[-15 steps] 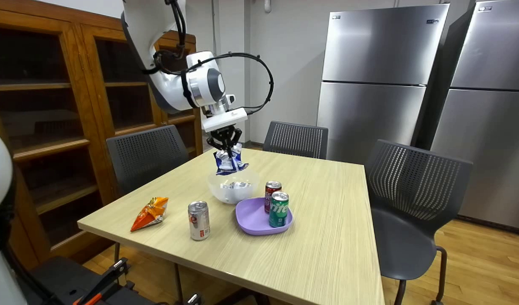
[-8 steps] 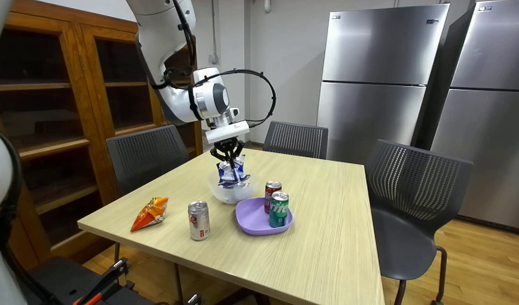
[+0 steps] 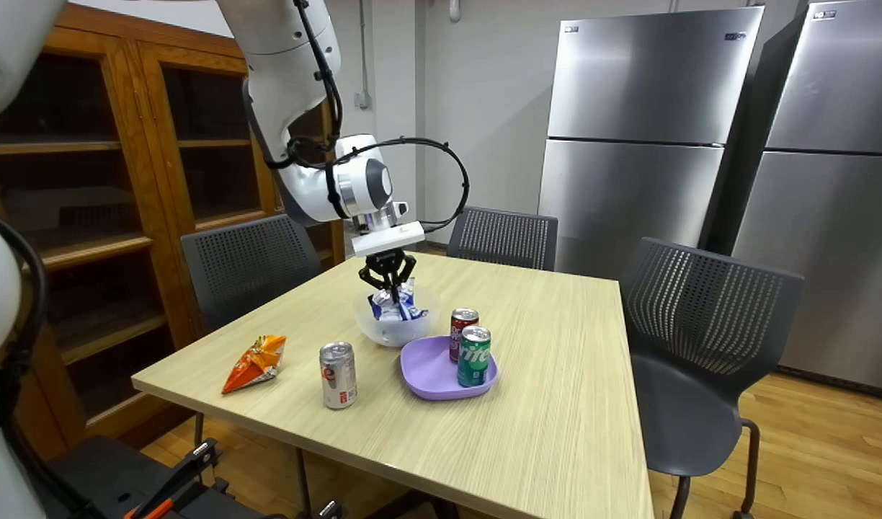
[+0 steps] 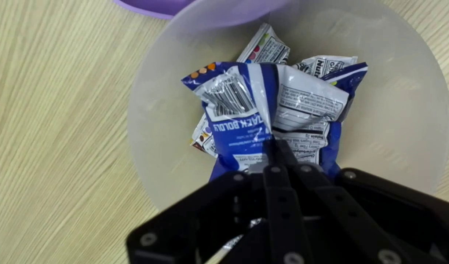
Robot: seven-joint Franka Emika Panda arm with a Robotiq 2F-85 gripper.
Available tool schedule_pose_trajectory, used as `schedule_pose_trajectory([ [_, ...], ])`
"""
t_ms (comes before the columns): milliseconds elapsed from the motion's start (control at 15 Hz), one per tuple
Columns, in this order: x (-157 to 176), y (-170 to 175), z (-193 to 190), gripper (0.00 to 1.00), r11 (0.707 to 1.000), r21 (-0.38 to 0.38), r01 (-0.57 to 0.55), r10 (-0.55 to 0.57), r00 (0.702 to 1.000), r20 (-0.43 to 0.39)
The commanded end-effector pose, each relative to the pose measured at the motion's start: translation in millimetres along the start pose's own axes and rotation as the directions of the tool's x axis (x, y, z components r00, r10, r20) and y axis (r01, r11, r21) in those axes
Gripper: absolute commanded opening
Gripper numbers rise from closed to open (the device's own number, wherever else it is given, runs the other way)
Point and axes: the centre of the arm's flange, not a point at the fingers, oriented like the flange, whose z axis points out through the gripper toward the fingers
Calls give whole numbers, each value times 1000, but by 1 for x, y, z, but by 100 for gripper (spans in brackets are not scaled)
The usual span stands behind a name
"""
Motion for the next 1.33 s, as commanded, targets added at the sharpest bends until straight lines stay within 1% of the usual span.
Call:
schedule_pose_trajectory([
  [0,10,-1,4,0,1000,19,-22,21,999,31],
  [67,10,-2,2,0,1000,18,-21,20,999,31],
  [133,9,-2,0,4,1000,15,-19,19,999,29],
  [200,8,-2,-4,27,1000,10,-20,20,999,25],
  [333,4,-3,-11,31,1000,2,-23,23,1000,17],
  [467,0,-5,-19,45,1000,-8,-29,29,1000,8],
  [933,-16,-17,-62,98,998,-50,-43,41,998,-38],
  [1067,-23,-25,-75,100,998,-53,-37,34,998,-50],
  [1267,-34,-44,-88,100,1000,-27,-5,3,998,-60],
])
